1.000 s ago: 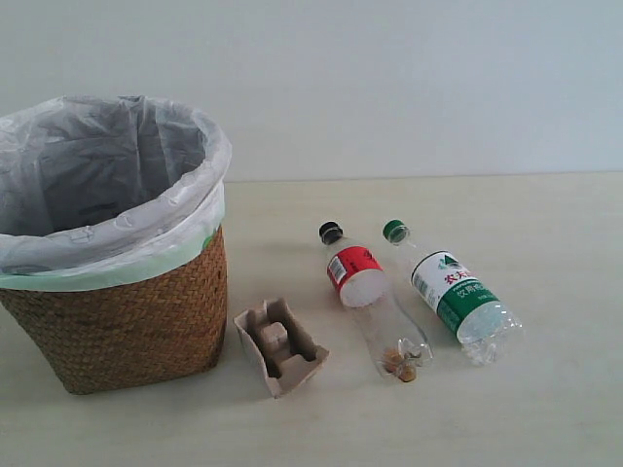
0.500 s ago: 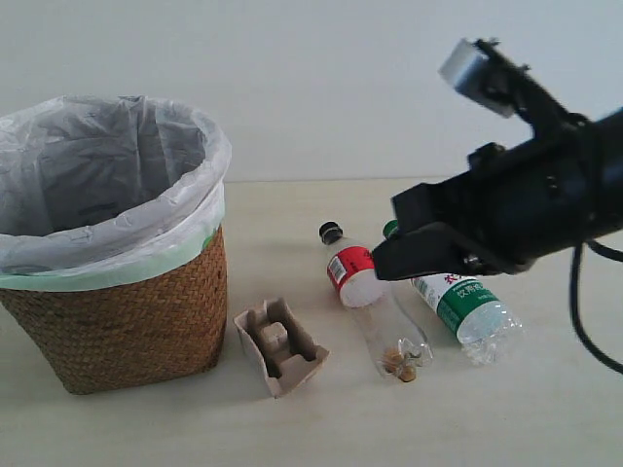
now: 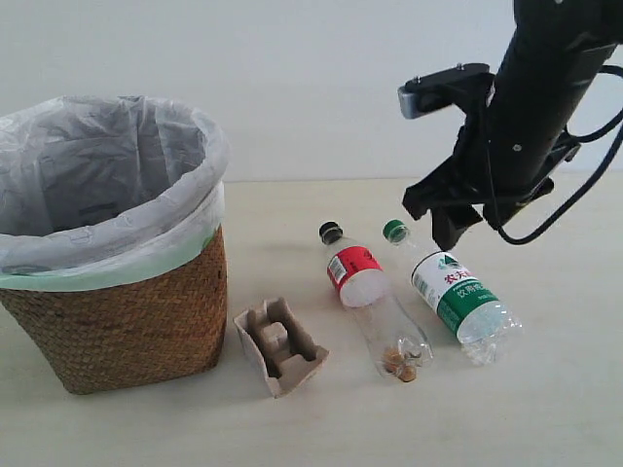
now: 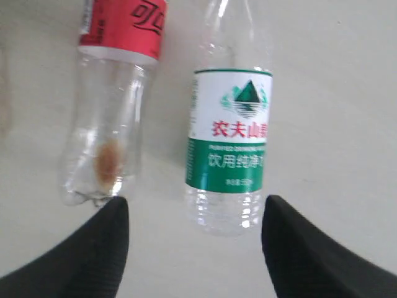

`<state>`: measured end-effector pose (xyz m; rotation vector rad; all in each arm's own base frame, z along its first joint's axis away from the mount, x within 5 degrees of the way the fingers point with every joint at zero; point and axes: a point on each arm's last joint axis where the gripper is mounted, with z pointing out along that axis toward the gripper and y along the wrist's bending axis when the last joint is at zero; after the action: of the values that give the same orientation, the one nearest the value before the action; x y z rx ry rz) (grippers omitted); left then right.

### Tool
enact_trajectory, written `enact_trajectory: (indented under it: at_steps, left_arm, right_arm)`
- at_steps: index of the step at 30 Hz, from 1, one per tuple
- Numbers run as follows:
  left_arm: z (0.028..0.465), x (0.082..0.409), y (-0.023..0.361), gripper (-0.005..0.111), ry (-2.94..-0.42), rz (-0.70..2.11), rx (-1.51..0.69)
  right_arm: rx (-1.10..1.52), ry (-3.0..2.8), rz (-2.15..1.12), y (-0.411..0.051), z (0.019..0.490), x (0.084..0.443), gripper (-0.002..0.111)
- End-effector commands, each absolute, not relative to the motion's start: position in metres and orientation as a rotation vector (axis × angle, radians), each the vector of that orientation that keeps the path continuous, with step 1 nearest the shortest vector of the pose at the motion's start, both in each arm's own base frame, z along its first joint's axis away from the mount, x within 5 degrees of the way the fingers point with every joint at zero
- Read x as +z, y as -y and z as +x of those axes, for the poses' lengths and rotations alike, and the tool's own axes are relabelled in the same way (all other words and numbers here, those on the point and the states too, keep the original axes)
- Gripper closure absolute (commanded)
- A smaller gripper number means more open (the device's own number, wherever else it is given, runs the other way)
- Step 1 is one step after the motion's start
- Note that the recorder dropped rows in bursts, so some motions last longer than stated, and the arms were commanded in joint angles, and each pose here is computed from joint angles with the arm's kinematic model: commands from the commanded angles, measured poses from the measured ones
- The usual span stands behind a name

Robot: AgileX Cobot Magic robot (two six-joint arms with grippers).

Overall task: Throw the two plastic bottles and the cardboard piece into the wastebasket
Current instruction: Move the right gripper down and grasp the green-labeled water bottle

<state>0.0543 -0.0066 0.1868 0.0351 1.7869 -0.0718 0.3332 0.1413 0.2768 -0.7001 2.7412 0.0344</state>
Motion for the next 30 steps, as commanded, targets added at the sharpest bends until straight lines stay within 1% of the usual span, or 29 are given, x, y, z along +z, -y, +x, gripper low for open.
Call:
enact_trajectory:
  at_steps: [1,11,15,16,26,28,30]
  left_arm:
    - [0.054,0.186,0.006,0.103,-1.78,0.031,-0.068]
    - [0.054,0.186,0.006,0.103,-1.78,0.031,-0.068]
    - [0.054,0.186,0.006,0.103,-1.78,0.031,-0.068]
    - [0.054,0.186,0.006,0.103,-1.78,0.031,-0.068]
    - [0.054,0.186,0.006,0.103,-1.78,0.031,-0.068]
    - [0.054,0.186,0.006,0.103,-1.78,0.031,-0.068]
    - [0.054,0.186,0.006,0.103,-1.78,0.031,-0.068]
  right_arm:
    - [-0.073,-2.791,-0.695,-0.134,0.346,0.258,0.053]
    - [-0.088,-2.924,-0.743,-0.143,0.367,0.187,0.052]
    - [-0.086,-2.927,-0.744,-0.145,0.372,0.174,0.038]
    - [-0.087,-2.933,-0.743,-0.146,0.372,0.171,0.038]
    - [-0.093,-2.918,-0.74,-0.148,0.379,0.152,0.038]
    - [-0.092,-2.917,-0.738,-0.148,0.38,0.15,0.041]
    - [-0.096,-2.923,-0.723,-0.148,0.38,0.148,0.048]
